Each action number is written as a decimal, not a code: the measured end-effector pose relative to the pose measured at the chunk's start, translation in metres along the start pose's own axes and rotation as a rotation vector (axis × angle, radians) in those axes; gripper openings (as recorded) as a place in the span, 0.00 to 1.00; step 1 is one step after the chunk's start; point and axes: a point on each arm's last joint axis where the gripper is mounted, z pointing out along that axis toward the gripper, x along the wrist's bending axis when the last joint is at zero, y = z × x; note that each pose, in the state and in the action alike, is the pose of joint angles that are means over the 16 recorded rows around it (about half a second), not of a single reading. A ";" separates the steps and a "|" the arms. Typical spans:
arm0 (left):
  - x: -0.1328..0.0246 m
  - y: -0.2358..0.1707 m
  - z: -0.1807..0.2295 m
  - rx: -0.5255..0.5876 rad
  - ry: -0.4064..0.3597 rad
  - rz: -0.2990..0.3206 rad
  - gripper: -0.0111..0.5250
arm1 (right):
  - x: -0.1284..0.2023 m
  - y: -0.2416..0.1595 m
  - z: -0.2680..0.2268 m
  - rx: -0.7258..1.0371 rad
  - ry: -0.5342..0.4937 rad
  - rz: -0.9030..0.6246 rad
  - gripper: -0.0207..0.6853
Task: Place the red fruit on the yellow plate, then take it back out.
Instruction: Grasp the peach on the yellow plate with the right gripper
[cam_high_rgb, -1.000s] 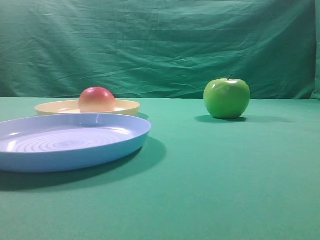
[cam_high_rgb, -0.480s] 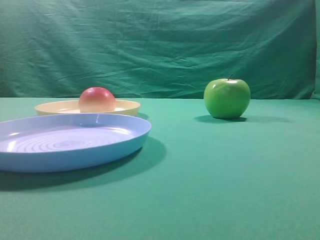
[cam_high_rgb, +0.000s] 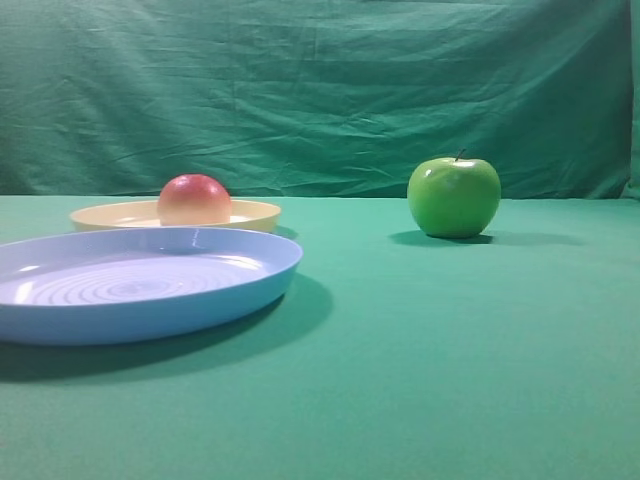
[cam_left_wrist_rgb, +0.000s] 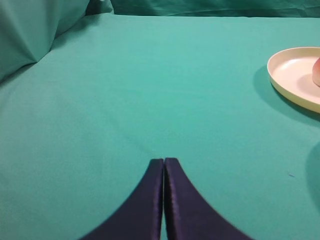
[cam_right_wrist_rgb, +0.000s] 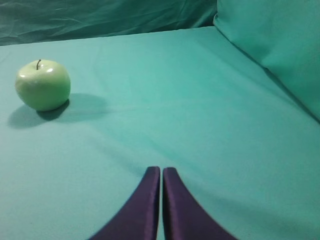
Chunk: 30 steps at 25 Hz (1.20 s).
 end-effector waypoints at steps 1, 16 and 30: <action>0.000 0.000 0.000 0.000 0.000 0.000 0.02 | 0.000 0.000 0.000 -0.001 0.001 0.003 0.03; 0.000 0.000 0.000 0.000 0.000 -0.001 0.02 | 0.009 0.068 -0.019 0.051 0.108 0.021 0.03; 0.000 0.000 0.000 0.000 0.000 -0.002 0.02 | 0.039 0.179 0.008 0.384 0.324 -0.152 0.03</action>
